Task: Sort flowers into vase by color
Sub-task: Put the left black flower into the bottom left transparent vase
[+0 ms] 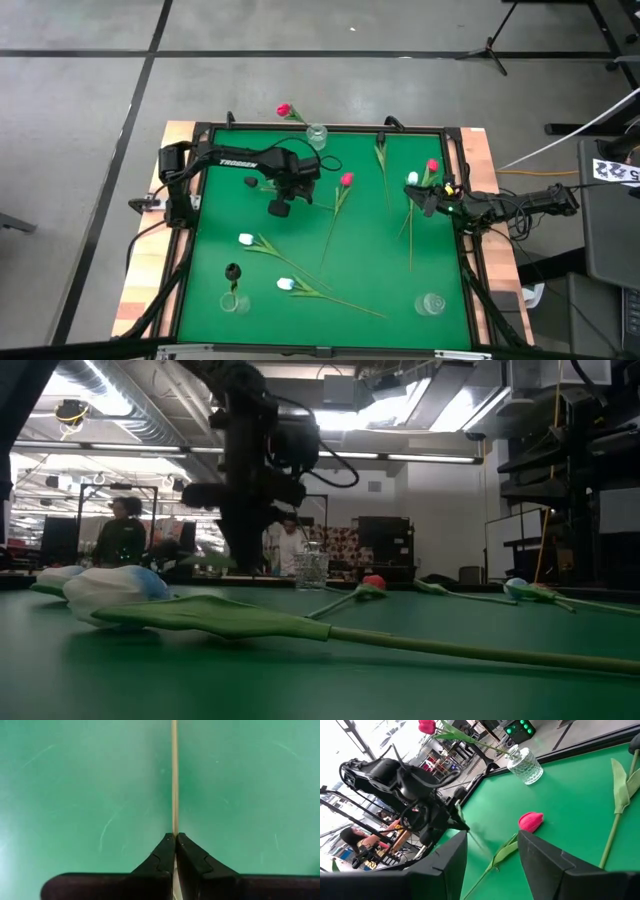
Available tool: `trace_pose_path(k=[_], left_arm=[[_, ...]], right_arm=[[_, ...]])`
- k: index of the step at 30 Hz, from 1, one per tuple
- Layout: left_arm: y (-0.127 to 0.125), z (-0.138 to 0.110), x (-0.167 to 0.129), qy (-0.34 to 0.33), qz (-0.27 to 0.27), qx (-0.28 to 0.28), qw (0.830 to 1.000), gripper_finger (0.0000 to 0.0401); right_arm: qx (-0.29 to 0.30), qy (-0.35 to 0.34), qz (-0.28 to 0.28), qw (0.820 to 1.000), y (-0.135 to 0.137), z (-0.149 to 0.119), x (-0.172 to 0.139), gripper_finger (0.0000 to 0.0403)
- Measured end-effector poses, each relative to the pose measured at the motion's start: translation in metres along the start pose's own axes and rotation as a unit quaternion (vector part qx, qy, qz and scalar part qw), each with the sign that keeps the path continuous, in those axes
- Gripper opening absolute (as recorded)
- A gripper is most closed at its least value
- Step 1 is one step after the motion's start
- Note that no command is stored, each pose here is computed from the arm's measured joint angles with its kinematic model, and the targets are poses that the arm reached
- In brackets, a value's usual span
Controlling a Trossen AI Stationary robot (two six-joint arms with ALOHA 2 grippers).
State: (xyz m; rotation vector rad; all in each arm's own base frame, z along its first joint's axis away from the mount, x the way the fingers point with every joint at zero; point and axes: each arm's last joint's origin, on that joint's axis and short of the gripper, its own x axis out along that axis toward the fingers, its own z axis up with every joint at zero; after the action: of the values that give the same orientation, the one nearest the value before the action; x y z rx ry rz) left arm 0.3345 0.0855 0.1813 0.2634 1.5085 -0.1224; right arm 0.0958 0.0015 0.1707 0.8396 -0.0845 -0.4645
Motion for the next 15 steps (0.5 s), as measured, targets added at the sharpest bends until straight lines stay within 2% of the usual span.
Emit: trace_pose_path(k=[9, 15], left_arm=[[-0.005, 0.009, -0.039, 0.047, 0.018, 0.009, 0.999, 0.0004], [-0.008, 0.008, -0.059, 0.098, 0.059, 0.024, 0.993, 0.0002]], right_arm=[[0.002, 0.043, 0.037, 0.998, 0.002, -0.002, 0.000, 0.0177], [0.008, 0.045, 0.051, 0.998, 0.004, -0.002, 0.000, 0.0177]])
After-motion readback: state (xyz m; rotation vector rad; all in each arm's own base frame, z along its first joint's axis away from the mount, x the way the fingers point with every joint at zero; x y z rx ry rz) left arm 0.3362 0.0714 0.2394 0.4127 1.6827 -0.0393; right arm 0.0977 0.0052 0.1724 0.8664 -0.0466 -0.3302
